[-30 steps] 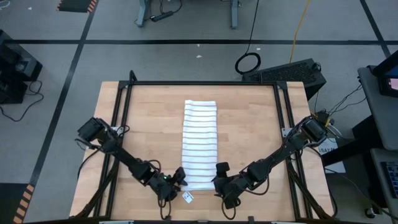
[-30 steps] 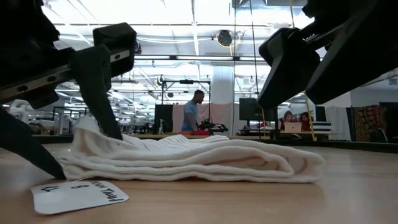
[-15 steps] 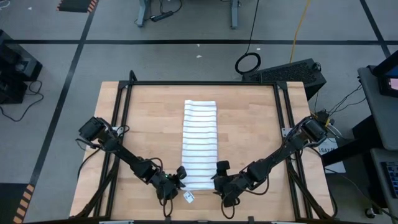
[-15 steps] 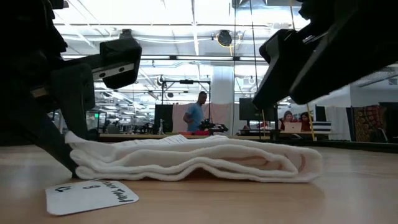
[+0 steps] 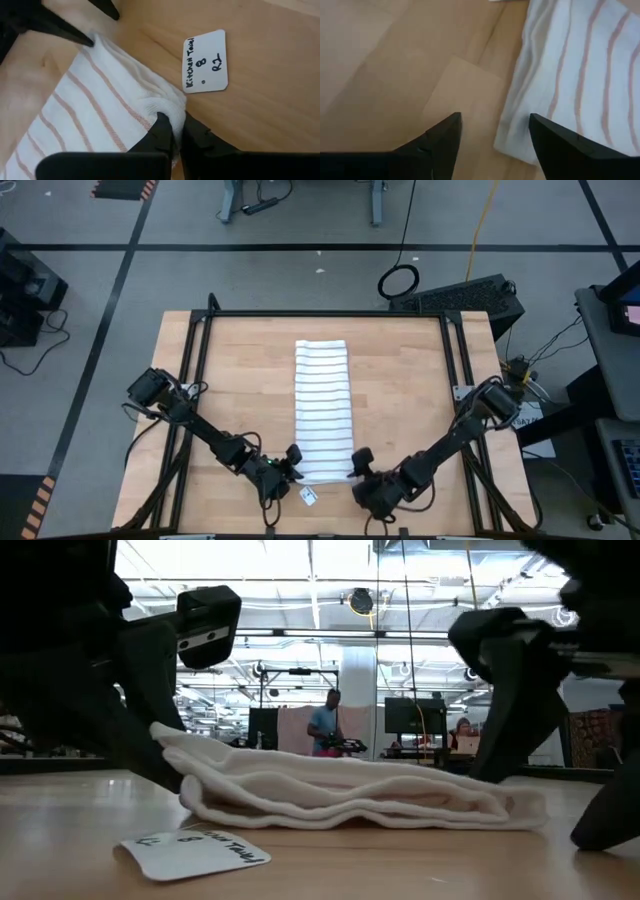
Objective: Roll towel
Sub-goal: Roll the white towel
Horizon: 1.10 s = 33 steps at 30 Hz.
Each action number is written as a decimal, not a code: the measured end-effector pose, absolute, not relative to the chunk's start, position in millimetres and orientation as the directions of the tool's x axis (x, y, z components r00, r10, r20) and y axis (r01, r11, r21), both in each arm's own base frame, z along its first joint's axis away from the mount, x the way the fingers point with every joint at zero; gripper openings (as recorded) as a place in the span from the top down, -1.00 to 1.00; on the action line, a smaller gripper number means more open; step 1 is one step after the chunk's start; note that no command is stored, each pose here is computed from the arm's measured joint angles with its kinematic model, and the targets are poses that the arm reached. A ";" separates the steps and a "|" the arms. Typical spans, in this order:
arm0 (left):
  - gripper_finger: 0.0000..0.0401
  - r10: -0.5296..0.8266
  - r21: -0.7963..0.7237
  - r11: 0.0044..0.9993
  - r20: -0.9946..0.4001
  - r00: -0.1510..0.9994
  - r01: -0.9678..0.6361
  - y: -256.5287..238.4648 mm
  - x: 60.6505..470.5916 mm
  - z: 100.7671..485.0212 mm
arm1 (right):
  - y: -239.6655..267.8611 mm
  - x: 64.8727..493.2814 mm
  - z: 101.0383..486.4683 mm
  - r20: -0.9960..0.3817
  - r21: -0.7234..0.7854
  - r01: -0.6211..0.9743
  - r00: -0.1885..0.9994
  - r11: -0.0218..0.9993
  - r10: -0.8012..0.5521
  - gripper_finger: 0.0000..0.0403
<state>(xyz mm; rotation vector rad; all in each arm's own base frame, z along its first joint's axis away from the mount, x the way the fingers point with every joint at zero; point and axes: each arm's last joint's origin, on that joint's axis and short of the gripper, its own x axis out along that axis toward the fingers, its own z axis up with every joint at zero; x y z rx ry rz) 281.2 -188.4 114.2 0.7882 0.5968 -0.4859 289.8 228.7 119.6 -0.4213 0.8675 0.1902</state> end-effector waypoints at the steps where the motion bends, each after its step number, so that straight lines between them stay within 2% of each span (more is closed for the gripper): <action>1: 0.92 -0.182 0.505 0.616 -0.656 0.733 0.604 -188.5 281.2 114.4 | 231.0 288.9 117.8 -0.764 -0.308 -0.334 0.644 0.891 -0.023 -0.10; 10: 0.92 -0.188 0.500 0.621 -0.653 0.734 0.604 -189.1 281.3 114.9 | 237.7 278.4 112.4 -0.674 -0.535 -0.283 0.711 0.796 -0.201 -0.09; 15: 0.92 -0.193 0.499 0.624 -0.647 0.738 0.601 -189.5 281.8 115.9 | 234.8 279.8 115.1 -0.681 -0.524 -0.283 0.706 0.803 -0.195 -0.04; 25: 0.92 -0.202 0.497 0.625 -0.642 0.740 0.602 -190.1 282.1 116.5 | 228.8 291.3 112.7 -0.698 -0.425 -0.302 0.709 0.854 -0.097 0.17; 29: 0.92 -0.206 0.498 0.628 -0.634 0.746 0.597 -190.5 282.6 117.5 | 224.6 297.4 112.6 -0.727 -0.344 -0.334 0.686 0.877 -0.024 0.39; 33: 0.92 -0.207 0.496 0.633 -0.632 0.747 0.594 -190.6 282.7 117.7 | 223.2 299.7 113.0 -0.732 -0.319 -0.344 0.681 0.883 0.001 0.83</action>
